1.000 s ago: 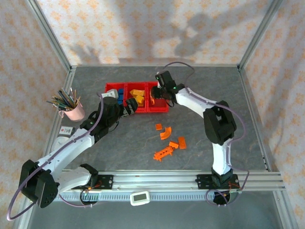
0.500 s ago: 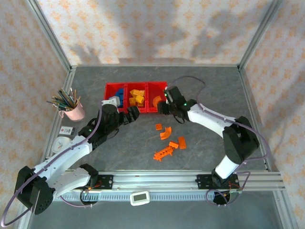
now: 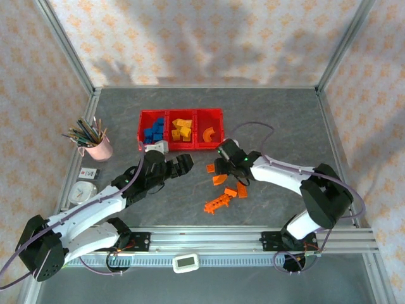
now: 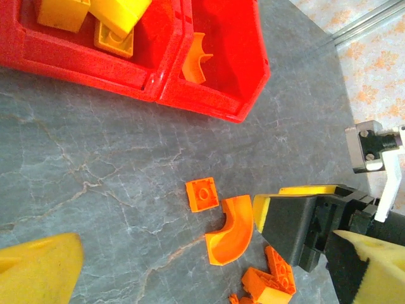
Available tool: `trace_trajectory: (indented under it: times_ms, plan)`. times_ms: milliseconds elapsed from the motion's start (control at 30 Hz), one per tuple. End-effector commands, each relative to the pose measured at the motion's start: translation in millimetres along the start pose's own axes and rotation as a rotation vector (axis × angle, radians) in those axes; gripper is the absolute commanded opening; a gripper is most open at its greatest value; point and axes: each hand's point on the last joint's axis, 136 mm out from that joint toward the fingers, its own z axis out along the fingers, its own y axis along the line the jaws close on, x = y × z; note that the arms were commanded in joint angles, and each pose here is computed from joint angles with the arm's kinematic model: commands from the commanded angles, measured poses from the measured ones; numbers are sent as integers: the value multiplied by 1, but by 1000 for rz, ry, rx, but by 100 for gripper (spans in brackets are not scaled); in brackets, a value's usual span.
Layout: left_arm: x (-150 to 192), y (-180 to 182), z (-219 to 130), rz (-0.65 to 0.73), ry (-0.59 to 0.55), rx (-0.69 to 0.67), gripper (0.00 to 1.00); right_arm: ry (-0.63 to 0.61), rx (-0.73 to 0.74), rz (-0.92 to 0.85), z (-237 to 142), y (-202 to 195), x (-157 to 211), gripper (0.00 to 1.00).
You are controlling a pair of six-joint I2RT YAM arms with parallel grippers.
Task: Sort the legos into containers by color
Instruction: Pick up the lego from the center of the table.
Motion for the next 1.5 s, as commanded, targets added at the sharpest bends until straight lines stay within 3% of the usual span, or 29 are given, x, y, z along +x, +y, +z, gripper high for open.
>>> trace_trajectory:
  times_ms: [0, 433, 1067, 1467]
  plan:
    - [-4, -6, 3, -18, -32, 17, 99, -25, 48, 85, 1, -8, 1, 62]
    - [-1, -8, 9, -2, -21, -3, 99, 12, 100, 154, 23, 0, 5, 61]
    - [0, -7, 11, 5, -15, -11, 99, 53, 113, 101, 43, 3, 13, 40]
    - [-4, -8, 6, 19, -33, -11, 99, -27, 75, 78, 19, 15, -20, 35]
